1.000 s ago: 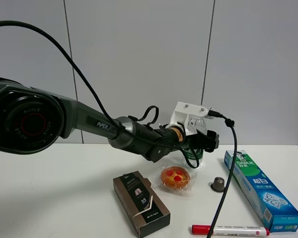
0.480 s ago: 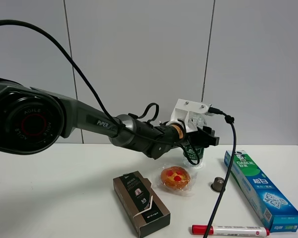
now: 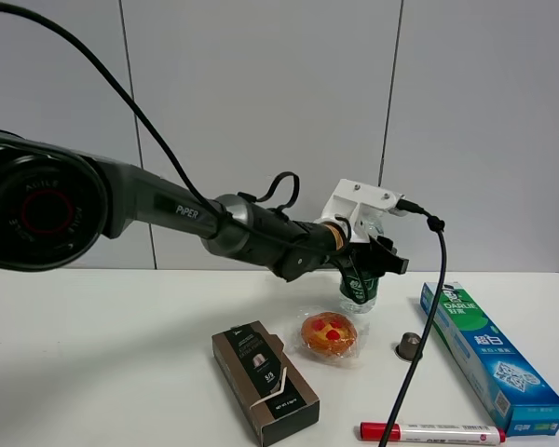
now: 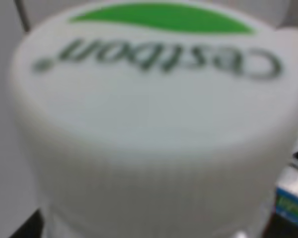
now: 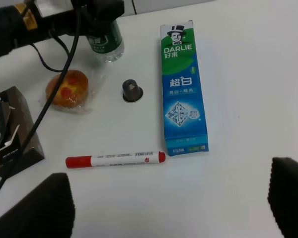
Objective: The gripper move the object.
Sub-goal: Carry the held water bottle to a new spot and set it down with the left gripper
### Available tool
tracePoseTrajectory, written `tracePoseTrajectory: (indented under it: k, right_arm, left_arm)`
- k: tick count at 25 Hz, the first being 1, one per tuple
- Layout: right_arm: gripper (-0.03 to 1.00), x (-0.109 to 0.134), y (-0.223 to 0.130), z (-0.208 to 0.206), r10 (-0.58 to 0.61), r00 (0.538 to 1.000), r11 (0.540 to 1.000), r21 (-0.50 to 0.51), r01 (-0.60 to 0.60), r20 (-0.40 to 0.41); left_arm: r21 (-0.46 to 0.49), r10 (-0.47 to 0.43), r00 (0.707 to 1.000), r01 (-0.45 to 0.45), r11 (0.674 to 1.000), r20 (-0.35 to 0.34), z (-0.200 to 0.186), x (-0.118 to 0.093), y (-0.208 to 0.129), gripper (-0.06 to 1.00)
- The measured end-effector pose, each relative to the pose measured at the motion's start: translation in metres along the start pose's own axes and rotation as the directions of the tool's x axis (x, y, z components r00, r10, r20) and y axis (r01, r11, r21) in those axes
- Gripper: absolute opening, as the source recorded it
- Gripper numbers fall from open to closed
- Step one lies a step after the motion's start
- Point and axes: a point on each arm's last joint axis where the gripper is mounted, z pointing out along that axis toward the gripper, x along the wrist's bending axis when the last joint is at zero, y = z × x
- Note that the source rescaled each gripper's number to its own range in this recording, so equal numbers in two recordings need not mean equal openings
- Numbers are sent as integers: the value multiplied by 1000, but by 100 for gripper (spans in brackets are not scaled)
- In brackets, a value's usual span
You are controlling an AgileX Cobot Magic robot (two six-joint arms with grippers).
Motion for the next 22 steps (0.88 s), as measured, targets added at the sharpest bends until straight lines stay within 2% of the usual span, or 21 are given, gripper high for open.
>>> tracePoseTrajectory:
  k: [4,9,13,18,22]
  right_arm:
    - [100,0,0,0,0,1000,1000,0,0,0]
    - [100,0,0,0,0,1000,1000,0,0,0]
    - [100,0,0,0,0,1000,1000,0,0,0]
    - [100,0,0,0,0,1000,1000,0,0,0]
    - [100,0,0,0,0,1000,1000,0,0,0]
  left_arm:
    - [93,26,999,-22,995,-43,-13,2,23,2]
    - [69,82,995,-78,995,-50,-45,-1,72,2]
    - [94,118,991,-113,989,-55,-83,-4,96,2]
    - [141,124,991,-115,983,-58,-151,-4,105,2]
    - [129,81,993,-70,989,-80,-204,10,94,2]
